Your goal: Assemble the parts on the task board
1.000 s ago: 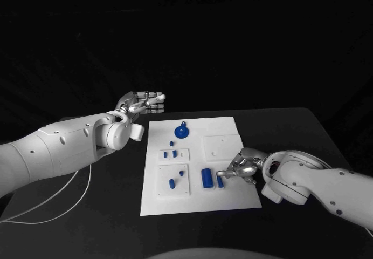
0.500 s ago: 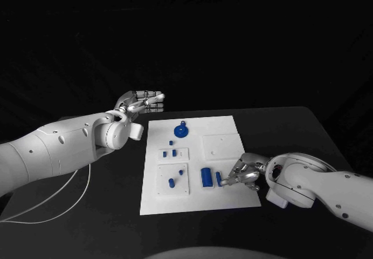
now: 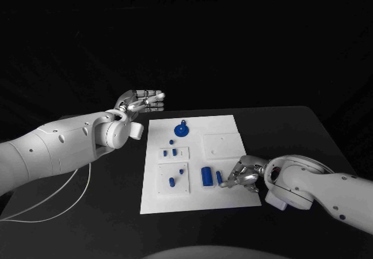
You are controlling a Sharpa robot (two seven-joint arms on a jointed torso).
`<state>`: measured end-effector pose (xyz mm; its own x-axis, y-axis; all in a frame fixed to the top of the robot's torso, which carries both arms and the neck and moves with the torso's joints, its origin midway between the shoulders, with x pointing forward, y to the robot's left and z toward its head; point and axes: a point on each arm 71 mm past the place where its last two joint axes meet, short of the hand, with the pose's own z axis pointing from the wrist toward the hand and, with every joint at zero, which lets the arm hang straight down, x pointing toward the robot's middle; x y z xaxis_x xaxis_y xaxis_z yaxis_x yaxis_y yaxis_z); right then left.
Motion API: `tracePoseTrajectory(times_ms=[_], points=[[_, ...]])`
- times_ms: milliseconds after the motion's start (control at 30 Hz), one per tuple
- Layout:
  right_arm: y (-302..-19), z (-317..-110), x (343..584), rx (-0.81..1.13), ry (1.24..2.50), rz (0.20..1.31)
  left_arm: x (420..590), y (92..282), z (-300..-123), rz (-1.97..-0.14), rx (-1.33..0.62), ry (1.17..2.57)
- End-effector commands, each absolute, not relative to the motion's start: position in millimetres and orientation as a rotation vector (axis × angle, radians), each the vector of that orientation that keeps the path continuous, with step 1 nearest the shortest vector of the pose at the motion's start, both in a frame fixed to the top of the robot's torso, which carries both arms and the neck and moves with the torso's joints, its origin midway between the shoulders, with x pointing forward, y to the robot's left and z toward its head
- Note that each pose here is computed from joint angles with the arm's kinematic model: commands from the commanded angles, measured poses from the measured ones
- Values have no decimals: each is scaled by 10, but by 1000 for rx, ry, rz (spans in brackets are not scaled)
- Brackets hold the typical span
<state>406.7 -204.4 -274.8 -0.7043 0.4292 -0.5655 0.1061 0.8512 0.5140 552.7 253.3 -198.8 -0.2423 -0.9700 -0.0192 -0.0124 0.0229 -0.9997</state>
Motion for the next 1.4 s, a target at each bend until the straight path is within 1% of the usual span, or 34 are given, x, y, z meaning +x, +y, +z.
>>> tracePoseTrajectory(times_ms=[33,533,967,1400], points=[[-2049,-2753,4075,391,2300,578,5525,2517,-1980,-1382,-1067,1413],[-2026,-2792,4078,376,2341,566,5525,2517,-1984,-1382,-1069,1416],[-2047,-2865,4138,423,2348,510,5524,2518,-1991,-1367,-1059,1431],[-2032,-2886,4128,424,2359,540,5525,2520,-1994,-1365,-1059,1433]])
